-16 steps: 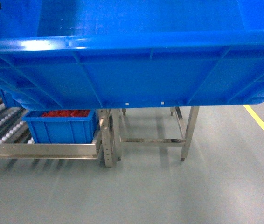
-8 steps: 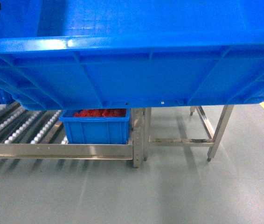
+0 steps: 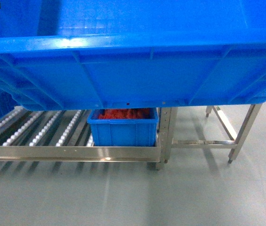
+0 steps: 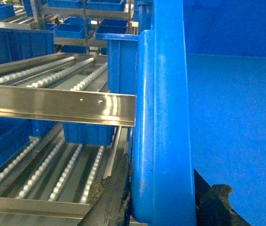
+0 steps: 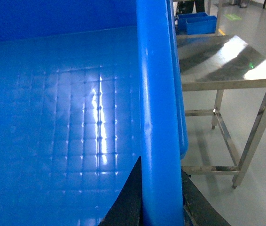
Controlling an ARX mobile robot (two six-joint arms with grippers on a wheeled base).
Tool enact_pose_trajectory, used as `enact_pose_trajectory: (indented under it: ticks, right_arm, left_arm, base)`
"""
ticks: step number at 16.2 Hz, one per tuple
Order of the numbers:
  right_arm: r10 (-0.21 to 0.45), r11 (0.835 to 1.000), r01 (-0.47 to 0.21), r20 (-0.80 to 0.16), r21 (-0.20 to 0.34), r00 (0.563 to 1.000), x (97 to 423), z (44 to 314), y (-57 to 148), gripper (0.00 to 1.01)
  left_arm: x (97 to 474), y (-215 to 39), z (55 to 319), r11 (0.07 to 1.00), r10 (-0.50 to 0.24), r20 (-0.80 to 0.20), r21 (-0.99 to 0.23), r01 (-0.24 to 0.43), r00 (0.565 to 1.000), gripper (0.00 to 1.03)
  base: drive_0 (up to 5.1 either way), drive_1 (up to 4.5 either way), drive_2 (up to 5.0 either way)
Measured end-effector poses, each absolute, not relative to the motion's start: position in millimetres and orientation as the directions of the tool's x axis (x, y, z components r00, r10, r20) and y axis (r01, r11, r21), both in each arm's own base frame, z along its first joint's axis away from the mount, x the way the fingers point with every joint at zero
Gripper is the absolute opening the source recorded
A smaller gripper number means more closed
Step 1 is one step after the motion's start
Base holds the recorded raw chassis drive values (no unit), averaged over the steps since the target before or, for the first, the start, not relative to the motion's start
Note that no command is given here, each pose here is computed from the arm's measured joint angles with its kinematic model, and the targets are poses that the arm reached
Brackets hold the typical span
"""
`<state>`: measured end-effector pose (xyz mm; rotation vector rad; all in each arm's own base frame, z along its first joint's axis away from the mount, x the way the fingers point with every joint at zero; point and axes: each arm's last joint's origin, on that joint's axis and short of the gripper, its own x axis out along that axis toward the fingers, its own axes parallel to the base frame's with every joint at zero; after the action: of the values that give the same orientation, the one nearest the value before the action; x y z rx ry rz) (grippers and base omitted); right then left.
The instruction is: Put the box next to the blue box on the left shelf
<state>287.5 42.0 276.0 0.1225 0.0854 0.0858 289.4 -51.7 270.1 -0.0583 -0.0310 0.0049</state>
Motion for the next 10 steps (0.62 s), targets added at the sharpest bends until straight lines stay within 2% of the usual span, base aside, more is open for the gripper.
enact_pose_trajectory:
  ticks: [10]
  right_arm:
    - [0.09,0.989,-0.08,-0.08,0.126,0.993,287.4,276.0,41.9,0.08]
  left_arm:
    - [289.4,-51.7,269.9,0.998,0.006,0.028,-0.058,-0.004,1.0,0.2]
  base:
    - [-5.0,2.41,2.4]
